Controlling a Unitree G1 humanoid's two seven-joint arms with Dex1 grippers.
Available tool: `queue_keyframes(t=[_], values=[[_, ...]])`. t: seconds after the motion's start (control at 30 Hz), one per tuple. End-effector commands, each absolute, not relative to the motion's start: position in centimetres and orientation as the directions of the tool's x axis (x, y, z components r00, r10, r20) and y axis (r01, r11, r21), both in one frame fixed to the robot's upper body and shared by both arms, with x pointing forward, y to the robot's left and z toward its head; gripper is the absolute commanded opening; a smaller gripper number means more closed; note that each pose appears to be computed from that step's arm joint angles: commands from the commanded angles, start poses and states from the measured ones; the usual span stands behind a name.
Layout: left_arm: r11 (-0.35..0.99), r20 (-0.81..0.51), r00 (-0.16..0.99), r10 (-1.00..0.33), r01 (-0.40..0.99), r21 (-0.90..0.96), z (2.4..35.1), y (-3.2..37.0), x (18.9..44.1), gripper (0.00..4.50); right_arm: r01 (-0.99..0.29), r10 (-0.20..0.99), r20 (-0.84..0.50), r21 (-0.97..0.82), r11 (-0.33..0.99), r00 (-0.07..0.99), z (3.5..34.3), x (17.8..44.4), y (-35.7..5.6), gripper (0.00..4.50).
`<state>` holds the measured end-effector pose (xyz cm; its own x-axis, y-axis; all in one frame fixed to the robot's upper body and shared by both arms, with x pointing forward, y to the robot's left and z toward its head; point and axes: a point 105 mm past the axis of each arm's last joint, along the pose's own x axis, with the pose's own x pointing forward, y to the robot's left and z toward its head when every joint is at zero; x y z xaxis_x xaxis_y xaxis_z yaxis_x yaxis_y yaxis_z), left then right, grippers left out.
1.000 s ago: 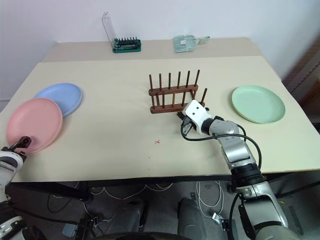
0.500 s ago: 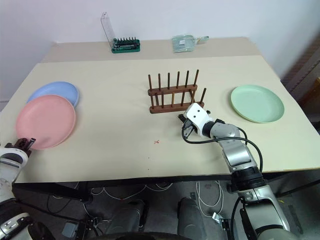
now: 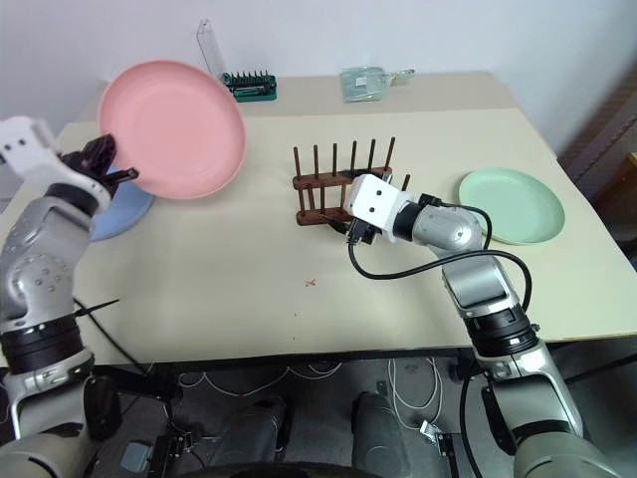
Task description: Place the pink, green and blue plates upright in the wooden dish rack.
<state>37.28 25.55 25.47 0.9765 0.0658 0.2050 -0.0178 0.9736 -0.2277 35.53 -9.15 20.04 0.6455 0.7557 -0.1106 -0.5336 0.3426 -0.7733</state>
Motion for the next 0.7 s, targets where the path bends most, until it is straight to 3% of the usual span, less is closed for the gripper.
queue_keyframes(t=[0.03, 0.47, 0.7], values=[[0.984, 0.319, 0.947, -0.031, 0.084, -0.156, 30.4, 20.3, 38.5, 0.00, -0.306, 0.775, -0.030, -0.928, 0.212, 0.631, 23.4, 35.9, -6.4, 4.21], [0.947, 0.262, 0.950, -0.169, 0.230, -0.226, 31.8, 13.5, 39.2, 0.00, 0.040, 0.728, 0.048, -0.999, 0.028, 0.684, 24.9, 38.3, -5.4, 4.21], [0.939, 0.248, 0.950, -0.187, 0.248, -0.240, 31.7, 13.0, 38.9, 0.00, 0.072, 0.716, 0.059, -0.997, 0.013, 0.696, 24.7, 38.9, -5.7, 4.21]])
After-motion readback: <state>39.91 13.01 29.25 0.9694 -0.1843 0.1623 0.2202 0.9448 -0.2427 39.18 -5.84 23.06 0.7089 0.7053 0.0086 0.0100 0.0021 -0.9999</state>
